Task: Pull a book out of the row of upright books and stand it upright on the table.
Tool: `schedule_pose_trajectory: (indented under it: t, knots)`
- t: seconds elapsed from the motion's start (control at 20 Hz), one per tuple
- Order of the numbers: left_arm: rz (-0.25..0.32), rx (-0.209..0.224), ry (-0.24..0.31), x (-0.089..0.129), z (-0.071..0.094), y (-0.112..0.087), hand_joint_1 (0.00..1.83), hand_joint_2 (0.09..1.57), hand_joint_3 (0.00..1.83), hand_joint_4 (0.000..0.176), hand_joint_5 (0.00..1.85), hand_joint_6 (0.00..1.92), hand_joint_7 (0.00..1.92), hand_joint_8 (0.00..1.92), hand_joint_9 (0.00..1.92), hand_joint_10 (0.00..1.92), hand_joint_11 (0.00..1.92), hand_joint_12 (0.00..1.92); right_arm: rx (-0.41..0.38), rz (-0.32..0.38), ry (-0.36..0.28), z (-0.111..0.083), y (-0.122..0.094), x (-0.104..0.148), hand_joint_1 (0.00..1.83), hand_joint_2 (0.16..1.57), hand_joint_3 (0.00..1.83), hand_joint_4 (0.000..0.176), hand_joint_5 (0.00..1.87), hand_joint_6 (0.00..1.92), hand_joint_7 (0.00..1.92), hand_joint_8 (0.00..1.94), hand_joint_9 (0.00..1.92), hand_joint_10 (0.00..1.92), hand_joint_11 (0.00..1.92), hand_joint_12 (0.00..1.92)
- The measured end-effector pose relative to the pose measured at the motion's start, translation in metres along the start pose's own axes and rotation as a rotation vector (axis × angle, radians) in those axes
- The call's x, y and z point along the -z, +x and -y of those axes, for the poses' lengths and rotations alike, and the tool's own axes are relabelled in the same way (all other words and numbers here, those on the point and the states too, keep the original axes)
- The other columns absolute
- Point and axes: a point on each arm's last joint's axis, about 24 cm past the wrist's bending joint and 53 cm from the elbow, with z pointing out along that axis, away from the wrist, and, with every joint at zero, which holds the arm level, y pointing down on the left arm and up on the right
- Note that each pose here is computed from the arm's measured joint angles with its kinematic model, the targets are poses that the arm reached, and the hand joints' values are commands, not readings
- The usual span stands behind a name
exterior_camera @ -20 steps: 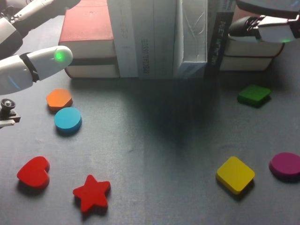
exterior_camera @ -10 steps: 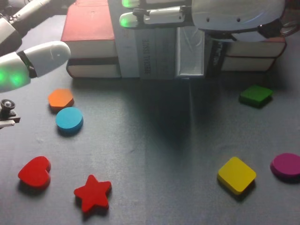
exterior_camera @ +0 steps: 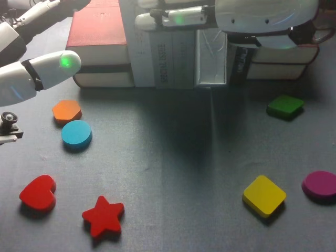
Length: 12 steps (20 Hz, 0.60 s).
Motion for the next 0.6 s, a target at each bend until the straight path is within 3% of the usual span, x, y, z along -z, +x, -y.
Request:
schedule_pose_trajectory:
  t: [0.05, 0.15, 0.25, 0.35, 0.6]
  knots:
    - [0.000, 0.000, 0.000, 0.000, 0.000, 0.000, 0.24, 1.36, 0.00, 0.061, 0.08, 0.00, 0.00, 0.00, 0.00, 0.00, 0.00, 0.00, 0.000, -0.001, 0.001, 0.000, 0.000, 0.000, 1.37, 1.15, 0.00, 0.000, 0.86, 0.98, 0.95, 1.01, 0.78, 1.36, 0.54, 1.58]
    - [0.001, 0.000, 0.000, 0.000, 0.000, 0.000, 0.21, 1.36, 0.00, 0.060, 0.08, 0.00, 0.00, 0.00, 0.00, 0.00, 0.00, 0.00, 0.013, -0.035, -0.017, -0.004, 0.008, -0.004, 1.36, 1.17, 0.00, 0.000, 0.87, 0.98, 0.89, 1.21, 0.78, 1.45, 0.65, 1.65]
    - [0.002, 0.000, 0.000, 0.000, 0.000, -0.001, 0.20, 1.36, 0.00, 0.058, 0.08, 0.00, 0.00, 0.00, 0.00, 0.00, 0.00, 0.00, -0.007, -0.064, -0.036, -0.006, 0.015, -0.012, 1.35, 1.20, 0.00, 0.000, 0.80, 1.10, 0.82, 1.32, 0.73, 1.52, 0.58, 1.70]
    - [-0.002, 0.002, 0.007, -0.001, 0.001, 0.002, 0.20, 1.36, 0.00, 0.060, 0.08, 0.00, 0.00, 0.00, 0.00, 0.00, 0.00, 0.00, -0.015, -0.072, -0.037, -0.007, 0.016, -0.026, 1.35, 1.19, 0.00, 0.000, 0.84, 1.11, 0.81, 1.26, 0.76, 1.49, 0.61, 1.69]
    - [0.004, 0.006, 0.003, -0.001, 0.000, 0.001, 0.23, 1.36, 0.00, 0.050, 0.08, 0.00, 0.00, 0.00, 0.00, 0.00, 0.00, 0.00, -0.043, -0.072, -0.046, -0.007, 0.018, -0.025, 1.36, 1.18, 0.00, 0.000, 0.84, 1.10, 0.83, 1.23, 0.79, 1.50, 0.68, 1.72]
